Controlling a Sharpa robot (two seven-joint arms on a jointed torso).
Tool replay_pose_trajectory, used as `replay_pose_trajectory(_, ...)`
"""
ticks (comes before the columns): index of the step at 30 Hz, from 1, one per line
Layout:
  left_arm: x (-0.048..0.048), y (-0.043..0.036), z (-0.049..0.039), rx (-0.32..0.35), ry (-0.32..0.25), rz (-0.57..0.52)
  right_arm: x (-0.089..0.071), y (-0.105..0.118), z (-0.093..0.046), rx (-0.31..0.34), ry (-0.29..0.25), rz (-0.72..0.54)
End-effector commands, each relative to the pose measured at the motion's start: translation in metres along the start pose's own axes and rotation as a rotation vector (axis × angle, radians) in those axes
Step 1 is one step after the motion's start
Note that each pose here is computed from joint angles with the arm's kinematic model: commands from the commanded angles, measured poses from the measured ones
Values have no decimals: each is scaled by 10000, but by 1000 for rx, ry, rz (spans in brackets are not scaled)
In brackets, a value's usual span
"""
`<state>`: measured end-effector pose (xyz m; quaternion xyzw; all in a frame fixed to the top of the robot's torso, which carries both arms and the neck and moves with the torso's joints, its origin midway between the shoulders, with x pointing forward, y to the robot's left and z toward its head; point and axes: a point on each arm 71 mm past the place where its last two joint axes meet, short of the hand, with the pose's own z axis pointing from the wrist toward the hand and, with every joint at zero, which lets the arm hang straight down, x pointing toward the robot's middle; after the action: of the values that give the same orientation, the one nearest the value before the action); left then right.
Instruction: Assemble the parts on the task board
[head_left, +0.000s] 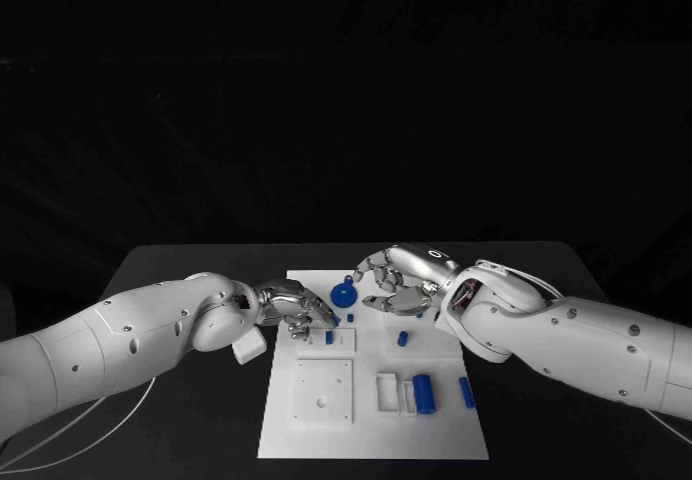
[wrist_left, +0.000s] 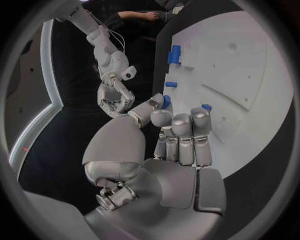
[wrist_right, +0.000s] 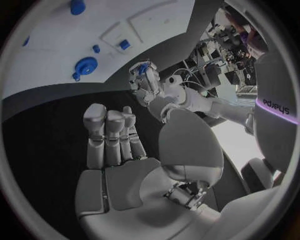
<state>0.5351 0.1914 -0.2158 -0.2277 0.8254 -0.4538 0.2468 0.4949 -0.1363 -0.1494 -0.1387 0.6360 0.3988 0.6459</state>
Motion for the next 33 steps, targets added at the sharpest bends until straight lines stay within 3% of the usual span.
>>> replay_pose_trajectory(1, 80, -27, 9, -1, 71, -64, 98, 124, -19, -90, 84, -74)
replay_pose_trajectory(10, 174, -55, 20, -1, 111, -70, 271, 279, -76, -135, 156, -87)
replay_pose_trajectory(22, 256, -85, 30, 5, 151, -67, 307, 311, -60, -135, 151, -107)
replay_pose_trajectory(33, 275, -97, 29, 14, 157, -76, 374, 329, -47, -141, 159, -112)
